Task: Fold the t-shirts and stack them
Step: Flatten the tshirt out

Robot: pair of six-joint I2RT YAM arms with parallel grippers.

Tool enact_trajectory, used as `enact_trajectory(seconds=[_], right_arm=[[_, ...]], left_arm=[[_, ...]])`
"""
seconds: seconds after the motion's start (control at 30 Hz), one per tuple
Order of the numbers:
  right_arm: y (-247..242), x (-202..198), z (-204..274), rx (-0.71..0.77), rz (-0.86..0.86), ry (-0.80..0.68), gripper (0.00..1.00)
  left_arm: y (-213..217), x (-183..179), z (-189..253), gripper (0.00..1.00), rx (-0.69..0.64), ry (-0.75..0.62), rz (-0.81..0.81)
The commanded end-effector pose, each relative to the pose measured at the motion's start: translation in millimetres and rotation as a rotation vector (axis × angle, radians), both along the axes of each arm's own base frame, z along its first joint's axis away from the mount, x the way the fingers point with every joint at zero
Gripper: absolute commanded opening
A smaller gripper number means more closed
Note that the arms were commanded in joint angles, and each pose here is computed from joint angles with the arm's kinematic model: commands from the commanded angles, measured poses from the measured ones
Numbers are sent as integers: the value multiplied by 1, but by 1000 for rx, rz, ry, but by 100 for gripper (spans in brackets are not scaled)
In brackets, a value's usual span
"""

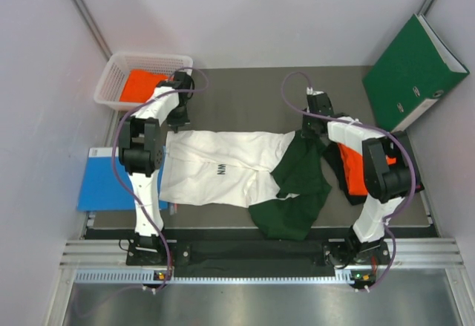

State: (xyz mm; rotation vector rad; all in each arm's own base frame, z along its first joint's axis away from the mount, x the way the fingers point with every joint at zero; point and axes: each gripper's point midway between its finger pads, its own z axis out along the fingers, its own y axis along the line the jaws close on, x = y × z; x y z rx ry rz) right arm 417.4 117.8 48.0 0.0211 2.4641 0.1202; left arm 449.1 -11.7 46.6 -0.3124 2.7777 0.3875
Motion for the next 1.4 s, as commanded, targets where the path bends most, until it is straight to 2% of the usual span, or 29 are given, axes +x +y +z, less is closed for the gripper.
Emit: enact_trajectory(seconds=[0.0,0.03,0.1,0.23,0.27,0.33,0.4,0.43,0.53,0.87,1.13,1.3,1.37], right_arm=[[2,19,18,36,-7,-48,7],[1,20,20,32,-7,-55,3],[-2,22,23,29,-14,-65,0],[-15,27,29,14,-41,-84,0],[-20,30,30,14,-54,-89,0],[-24,32,29,17,-64,-91,0],[-30,36,28,17,-83,-96,0],[-32,38,27,18,-88,-98,0],[-40,47,28,19,-117,-114,0],[-67,103,50,16,-197,-193,0],[-89,136,63,31,-226,-237,0],[-73,127,54,111,-165,-199,0],[-65,117,45,139,-145,-167,4]], left_arm=[[15,4,-1,0,32,-20,32],[15,5,1,0,35,-31,33],[14,5,7,0,27,-47,27],[13,5,18,0,21,-79,18],[13,6,24,3,18,-98,18],[13,5,27,33,18,-103,17],[13,4,33,46,15,-120,17],[13,4,35,73,14,-126,17],[12,5,45,99,10,-151,12],[-1,12,78,99,-31,-251,-28],[-25,17,81,99,-121,-273,-93],[-27,13,76,99,-121,-249,-104],[-29,8,73,99,-130,-225,-110]])
